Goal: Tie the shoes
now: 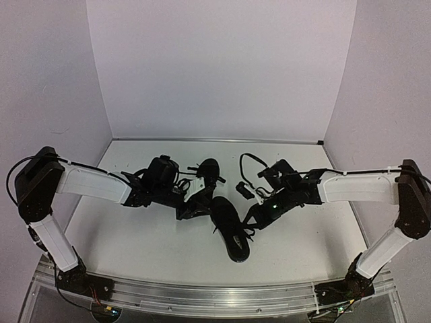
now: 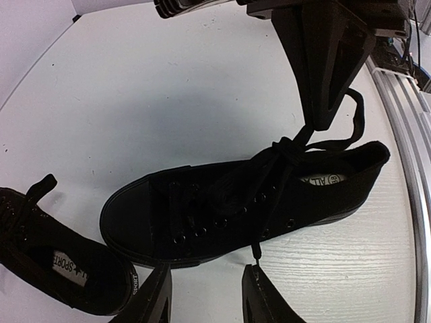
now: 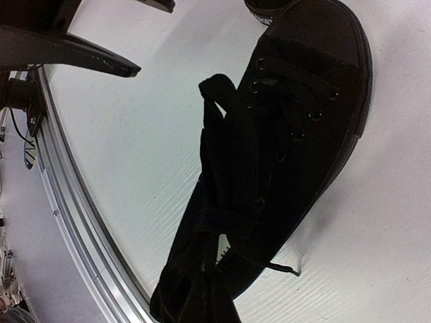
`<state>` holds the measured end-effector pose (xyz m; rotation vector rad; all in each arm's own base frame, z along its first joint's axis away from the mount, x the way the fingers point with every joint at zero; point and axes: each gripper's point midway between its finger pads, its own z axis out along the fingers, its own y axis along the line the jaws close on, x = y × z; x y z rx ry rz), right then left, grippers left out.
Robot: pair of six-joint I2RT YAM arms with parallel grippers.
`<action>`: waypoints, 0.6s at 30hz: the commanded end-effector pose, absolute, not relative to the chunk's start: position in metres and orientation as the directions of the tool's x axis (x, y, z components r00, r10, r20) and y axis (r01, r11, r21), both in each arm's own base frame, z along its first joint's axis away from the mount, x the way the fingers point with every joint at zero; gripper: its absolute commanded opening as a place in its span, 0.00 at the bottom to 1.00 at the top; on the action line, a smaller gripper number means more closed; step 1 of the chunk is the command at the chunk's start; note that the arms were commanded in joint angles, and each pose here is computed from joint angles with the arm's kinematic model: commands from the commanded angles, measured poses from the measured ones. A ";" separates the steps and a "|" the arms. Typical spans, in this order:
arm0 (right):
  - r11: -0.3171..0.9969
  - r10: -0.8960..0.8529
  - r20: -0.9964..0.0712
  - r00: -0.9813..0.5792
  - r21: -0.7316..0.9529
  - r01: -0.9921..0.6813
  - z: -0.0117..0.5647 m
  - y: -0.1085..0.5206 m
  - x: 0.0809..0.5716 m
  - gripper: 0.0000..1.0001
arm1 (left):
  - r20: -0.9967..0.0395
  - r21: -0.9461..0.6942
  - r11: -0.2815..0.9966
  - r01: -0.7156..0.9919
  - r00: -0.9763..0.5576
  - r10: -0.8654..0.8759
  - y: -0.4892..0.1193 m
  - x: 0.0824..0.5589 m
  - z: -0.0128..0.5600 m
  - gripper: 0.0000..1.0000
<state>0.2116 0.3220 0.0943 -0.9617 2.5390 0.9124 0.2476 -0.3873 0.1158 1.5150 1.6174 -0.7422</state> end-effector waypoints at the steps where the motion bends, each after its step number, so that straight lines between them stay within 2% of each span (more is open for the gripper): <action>1: 0.582 -0.471 -0.490 -0.734 0.453 -0.676 0.107 0.321 0.211 0.00 | -0.859 0.121 0.086 0.989 0.061 0.509 -0.396 0.252 0.129 0.36; 14: 0.586 -0.471 -0.479 -0.741 0.458 -0.669 0.104 0.315 0.206 0.00 | -0.854 0.138 0.074 0.988 0.080 0.513 -0.397 0.253 0.130 0.36; 18: 0.582 -0.478 -0.478 -0.737 0.456 -0.673 0.101 0.319 0.207 0.00 | -0.852 0.161 0.036 0.986 0.121 0.509 -0.397 0.248 0.132 0.36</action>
